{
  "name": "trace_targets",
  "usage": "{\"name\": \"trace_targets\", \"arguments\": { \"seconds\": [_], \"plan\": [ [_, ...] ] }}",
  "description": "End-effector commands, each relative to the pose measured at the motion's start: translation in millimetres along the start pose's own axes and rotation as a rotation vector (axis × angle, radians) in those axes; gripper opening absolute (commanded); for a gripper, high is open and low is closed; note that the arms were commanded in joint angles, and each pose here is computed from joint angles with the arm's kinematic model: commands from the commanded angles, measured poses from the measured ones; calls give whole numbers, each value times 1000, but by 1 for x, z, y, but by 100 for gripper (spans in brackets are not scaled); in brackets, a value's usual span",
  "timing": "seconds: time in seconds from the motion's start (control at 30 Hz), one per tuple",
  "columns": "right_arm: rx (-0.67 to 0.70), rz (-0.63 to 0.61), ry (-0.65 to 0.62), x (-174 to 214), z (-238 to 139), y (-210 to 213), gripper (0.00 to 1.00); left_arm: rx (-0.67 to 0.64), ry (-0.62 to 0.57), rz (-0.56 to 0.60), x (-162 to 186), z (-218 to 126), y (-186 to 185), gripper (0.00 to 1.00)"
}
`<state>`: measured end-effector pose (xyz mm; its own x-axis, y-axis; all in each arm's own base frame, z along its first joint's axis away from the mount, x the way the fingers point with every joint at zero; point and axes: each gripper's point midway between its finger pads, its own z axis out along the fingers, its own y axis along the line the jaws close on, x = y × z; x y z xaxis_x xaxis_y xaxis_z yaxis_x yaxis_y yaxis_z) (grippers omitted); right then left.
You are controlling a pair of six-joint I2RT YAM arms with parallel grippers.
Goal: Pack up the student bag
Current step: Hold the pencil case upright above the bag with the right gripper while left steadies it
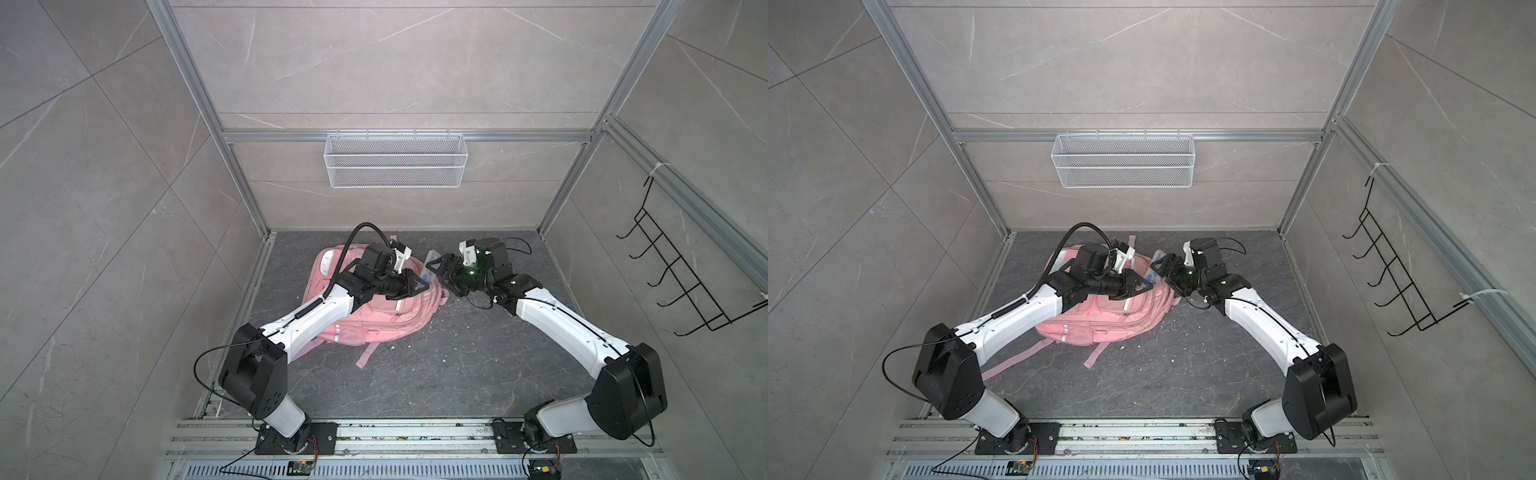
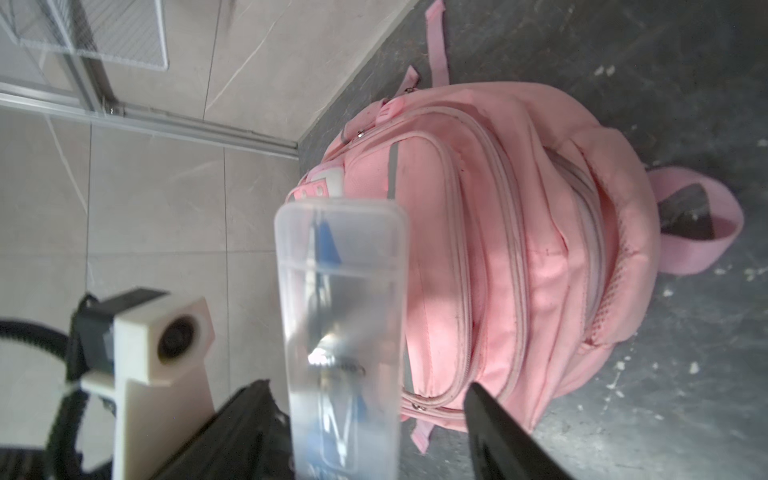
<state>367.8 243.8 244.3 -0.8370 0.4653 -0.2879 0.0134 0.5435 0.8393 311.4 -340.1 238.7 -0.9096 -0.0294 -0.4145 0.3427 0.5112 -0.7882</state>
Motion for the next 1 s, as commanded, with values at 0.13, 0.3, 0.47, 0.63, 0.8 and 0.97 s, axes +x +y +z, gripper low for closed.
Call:
{"name": "trace_targets", "arguments": {
  "seconds": [0.13,0.3,0.47,0.63,0.8,0.97],
  "plan": [
    [-338,-43,16,-3,-17,60,86,290,-59,78,-21,-57,-64,0],
    [-542,-107,85,-4,-22,104,86,357,-73,104,-23,-83,-77,0],
    [-633,-131,106,-7,-24,126,80,377,-72,115,-21,-92,-81,0],
    [-666,-150,98,-10,-26,136,57,396,-87,109,-22,-95,-85,0],
    [-677,-165,101,-8,-28,139,34,395,-91,93,-24,-93,-81,0],
    [-656,-193,96,-7,-30,138,20,365,-97,72,-27,-90,-74,2]
  ]
}}
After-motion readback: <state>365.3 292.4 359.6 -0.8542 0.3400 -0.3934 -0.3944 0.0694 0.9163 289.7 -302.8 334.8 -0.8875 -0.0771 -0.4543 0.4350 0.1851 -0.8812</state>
